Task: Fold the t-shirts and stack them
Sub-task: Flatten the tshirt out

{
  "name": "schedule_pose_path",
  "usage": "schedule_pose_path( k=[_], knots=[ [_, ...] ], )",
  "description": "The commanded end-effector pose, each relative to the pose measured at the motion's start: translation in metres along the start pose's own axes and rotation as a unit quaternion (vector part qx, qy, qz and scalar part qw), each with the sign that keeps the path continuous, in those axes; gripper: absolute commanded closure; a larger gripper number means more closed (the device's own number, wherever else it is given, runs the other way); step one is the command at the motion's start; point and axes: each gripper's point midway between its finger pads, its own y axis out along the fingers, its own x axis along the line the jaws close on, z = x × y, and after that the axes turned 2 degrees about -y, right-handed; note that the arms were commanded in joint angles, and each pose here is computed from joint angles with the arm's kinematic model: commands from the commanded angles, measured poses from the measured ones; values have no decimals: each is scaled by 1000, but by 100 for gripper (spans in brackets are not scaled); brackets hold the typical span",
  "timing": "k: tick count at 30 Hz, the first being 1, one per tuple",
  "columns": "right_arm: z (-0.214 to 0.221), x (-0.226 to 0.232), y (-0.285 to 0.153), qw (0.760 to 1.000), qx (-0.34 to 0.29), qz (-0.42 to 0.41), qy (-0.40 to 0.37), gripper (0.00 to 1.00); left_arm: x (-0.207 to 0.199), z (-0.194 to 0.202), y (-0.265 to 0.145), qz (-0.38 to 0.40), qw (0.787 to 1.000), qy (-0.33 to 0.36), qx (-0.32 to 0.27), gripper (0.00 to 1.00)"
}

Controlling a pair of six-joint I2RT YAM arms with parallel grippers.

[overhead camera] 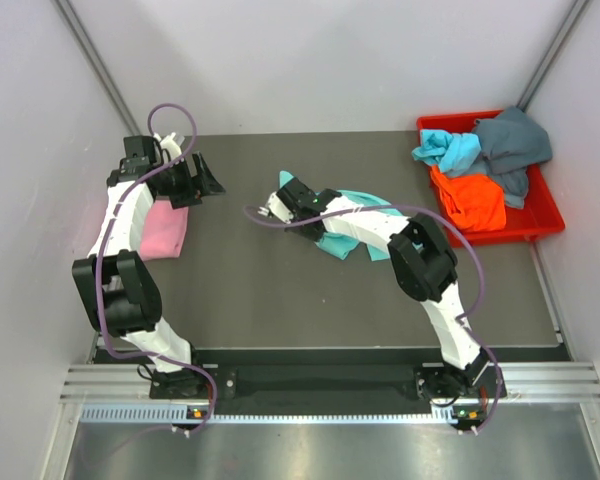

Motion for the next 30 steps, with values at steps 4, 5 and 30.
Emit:
schedule_pose_path(
  k=[4, 5, 30],
  knots=[
    [-74, -104, -109, 980, -151, 121, 39, 100, -19, -19, -7, 29, 999, 23, -32, 12],
    [-79, -114, -120, 977, -163, 131, 45, 100, -18, -18, -5, 31, 999, 18, -29, 12],
    [-32, 25, -24, 989, -62, -126, 39, 53, -20, -17, -7, 23, 999, 26, -30, 12]
  ],
)
